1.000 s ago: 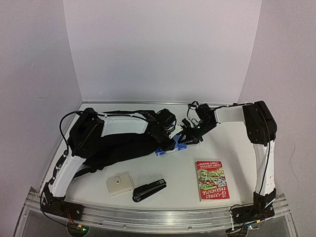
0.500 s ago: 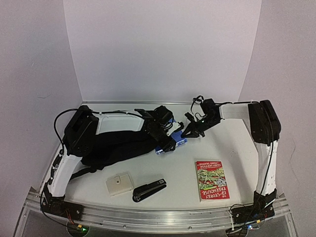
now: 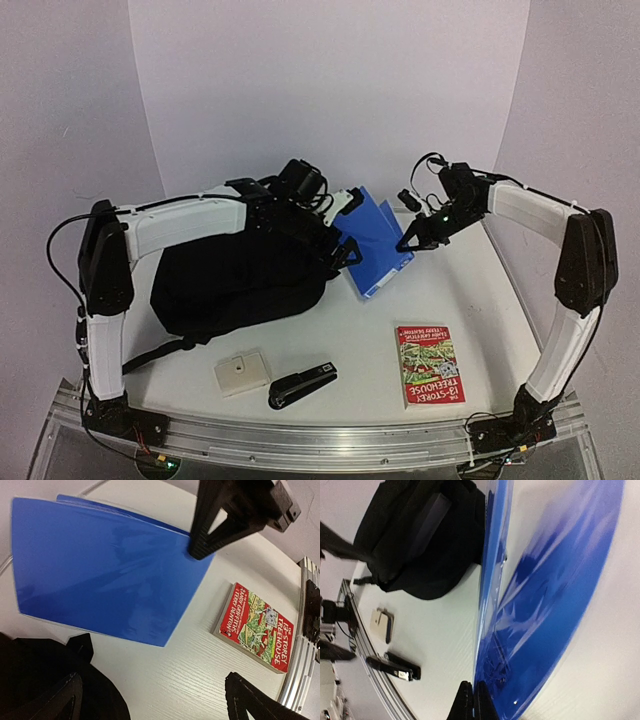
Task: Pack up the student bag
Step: Pick up the files from the center of the board.
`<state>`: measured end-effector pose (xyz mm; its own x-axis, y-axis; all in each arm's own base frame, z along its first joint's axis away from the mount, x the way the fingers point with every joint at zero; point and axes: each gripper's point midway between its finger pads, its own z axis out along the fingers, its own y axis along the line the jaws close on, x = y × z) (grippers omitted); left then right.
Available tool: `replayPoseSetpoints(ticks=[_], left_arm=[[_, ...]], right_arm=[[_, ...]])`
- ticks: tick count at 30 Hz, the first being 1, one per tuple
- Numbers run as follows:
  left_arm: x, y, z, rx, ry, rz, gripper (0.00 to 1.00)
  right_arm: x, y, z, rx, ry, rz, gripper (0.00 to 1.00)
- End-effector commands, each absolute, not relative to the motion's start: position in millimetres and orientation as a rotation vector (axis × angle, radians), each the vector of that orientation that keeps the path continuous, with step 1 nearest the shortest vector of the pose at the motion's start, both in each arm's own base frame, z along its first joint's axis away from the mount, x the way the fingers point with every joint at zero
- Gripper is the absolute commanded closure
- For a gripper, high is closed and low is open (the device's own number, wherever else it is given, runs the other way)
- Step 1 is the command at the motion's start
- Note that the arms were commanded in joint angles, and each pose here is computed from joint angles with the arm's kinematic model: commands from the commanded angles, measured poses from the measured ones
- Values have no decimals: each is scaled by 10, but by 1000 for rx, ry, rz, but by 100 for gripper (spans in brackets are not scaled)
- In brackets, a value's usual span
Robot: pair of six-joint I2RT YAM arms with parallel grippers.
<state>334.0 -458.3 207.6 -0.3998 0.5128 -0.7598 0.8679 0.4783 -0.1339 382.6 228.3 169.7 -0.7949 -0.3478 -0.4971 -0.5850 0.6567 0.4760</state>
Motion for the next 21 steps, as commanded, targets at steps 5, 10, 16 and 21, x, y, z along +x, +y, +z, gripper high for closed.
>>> replayPoseSetpoints(ticks=[5,10,16,21], left_arm=[[3488,-4259,2334,1101,1996,-715,0],[3531,-4239,2283,1163,1937,-699,0],[3541,-4126,2241,1222,1850,-759,0],[3470,-4058,2270,1261,1684,-710,0]], right_arm=[[3383,2048,1872,-1159,2443,590,100],[3181,2105,1918,-1423,2327,399,100],[3030,2204,2017,-1647,2156,169,100],[2950,2279,2178,-1739,2023,90,100]])
